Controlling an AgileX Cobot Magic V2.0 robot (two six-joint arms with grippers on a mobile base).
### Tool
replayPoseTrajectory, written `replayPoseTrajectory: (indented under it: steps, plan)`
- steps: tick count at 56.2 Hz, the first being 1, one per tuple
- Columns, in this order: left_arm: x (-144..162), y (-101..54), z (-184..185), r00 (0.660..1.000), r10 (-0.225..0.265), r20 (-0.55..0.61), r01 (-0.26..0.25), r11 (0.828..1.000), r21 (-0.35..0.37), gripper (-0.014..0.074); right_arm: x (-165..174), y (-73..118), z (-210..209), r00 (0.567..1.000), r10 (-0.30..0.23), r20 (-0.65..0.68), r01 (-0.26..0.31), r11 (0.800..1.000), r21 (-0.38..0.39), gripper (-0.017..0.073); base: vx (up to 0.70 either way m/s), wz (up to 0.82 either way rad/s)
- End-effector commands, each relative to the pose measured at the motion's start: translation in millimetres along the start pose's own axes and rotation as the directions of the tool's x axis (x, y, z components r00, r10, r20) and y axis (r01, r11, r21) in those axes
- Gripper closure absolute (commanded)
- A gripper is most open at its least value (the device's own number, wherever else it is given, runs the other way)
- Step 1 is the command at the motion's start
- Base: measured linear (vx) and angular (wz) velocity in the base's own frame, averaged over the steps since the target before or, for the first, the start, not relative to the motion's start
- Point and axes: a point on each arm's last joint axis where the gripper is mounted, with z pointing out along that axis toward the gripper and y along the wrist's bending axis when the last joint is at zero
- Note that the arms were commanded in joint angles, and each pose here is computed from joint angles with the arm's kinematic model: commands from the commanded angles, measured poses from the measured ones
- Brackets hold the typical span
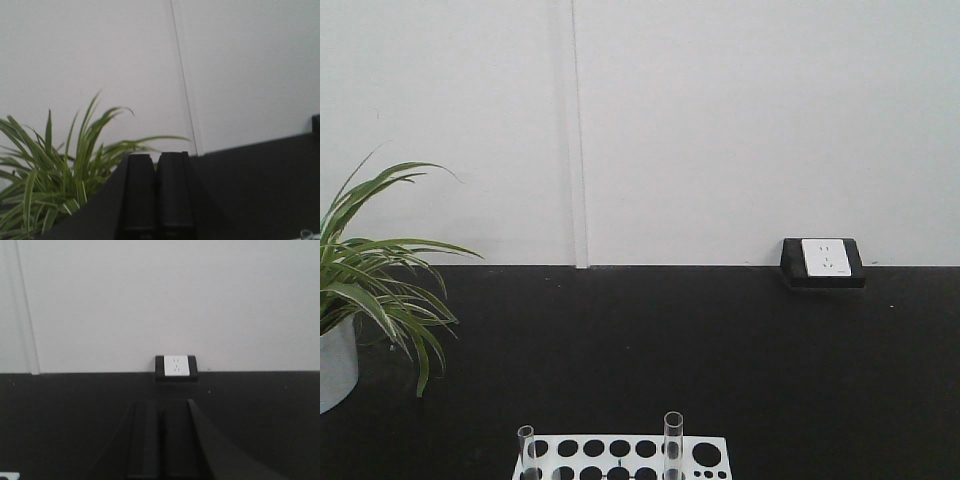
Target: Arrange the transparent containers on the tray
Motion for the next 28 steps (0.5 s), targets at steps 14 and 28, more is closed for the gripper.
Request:
replayPoseTrajectory:
  steps: [14,28]
  plan:
    - [13.3,-8.0,58.6,0.991,0.011,-0.134,-0.005,0.999,0.042,0.0498,3.6,2.0,45.6,0.994,-0.013,-0.104,0.012,1.000,-0.010,0.0498,0.00,0.00]
    - [25.0,-15.3,89.3,0.990,0.003,-0.141,0.009,0.996,0.085,0.0279,12.8,2.8,61.2,0.985,-0.014,-0.171,0.012,1.000,-0.013,0.0269,0.00,0.00]
